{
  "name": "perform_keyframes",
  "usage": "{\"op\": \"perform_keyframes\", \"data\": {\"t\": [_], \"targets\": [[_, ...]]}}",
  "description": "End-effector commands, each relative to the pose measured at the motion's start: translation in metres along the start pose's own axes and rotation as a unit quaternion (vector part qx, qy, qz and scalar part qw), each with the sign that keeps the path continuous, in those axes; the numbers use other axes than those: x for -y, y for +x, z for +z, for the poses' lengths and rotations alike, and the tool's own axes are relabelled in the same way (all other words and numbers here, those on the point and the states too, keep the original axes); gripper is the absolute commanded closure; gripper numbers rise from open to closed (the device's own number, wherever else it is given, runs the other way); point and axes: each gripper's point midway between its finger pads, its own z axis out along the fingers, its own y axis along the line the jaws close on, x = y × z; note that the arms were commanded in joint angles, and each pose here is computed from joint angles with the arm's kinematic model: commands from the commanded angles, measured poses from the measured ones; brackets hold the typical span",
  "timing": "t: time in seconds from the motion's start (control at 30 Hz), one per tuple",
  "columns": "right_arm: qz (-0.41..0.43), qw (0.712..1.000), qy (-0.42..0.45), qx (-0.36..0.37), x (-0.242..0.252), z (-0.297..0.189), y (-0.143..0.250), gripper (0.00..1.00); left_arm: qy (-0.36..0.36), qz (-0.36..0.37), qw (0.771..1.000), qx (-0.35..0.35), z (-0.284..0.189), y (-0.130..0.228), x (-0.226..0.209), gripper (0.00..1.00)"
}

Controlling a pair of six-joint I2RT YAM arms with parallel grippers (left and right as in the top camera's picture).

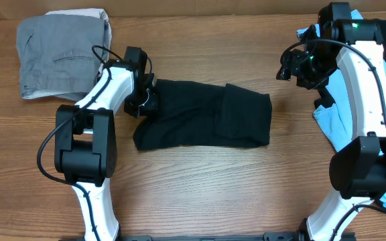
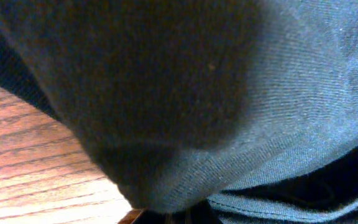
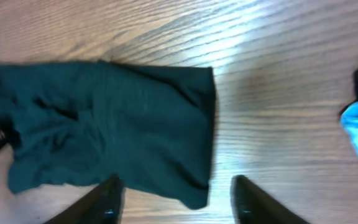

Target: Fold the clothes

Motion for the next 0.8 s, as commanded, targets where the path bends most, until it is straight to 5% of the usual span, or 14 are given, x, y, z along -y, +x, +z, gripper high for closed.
{"op": "perform_keyframes", "data": {"t": [0.0, 0.03, 0.1, 0.37, 0.77], "targets": [[-0.003, 1.000, -0.025, -0.009, -0.012, 0.002, 0.006, 0.68, 0.008, -0.004, 0.997, -0.071, 0.031, 0.024, -0.009, 0.96], [-0.004, 0.999, -0.038, -0.025, -0.018, 0.012, 0.014, 0.85, 0.010, 0.001, 0.998, -0.063, 0.016, 0.017, -0.010, 0.96], [-0.006, 0.998, -0.052, -0.045, -0.024, 0.026, 0.024, 0.96, 0.012, 0.013, 0.999, -0.048, -0.008, 0.006, -0.009, 0.96], [0.002, 0.984, -0.138, -0.110, -0.047, 0.090, 0.067, 0.96, 0.016, 0.073, 0.997, 0.006, -0.093, -0.018, 0.012, 0.96], [0.070, 0.980, -0.140, -0.120, -0.025, 0.153, 0.099, 0.96, 0.018, 0.127, 0.991, 0.036, -0.160, -0.021, 0.036, 0.96]]}}
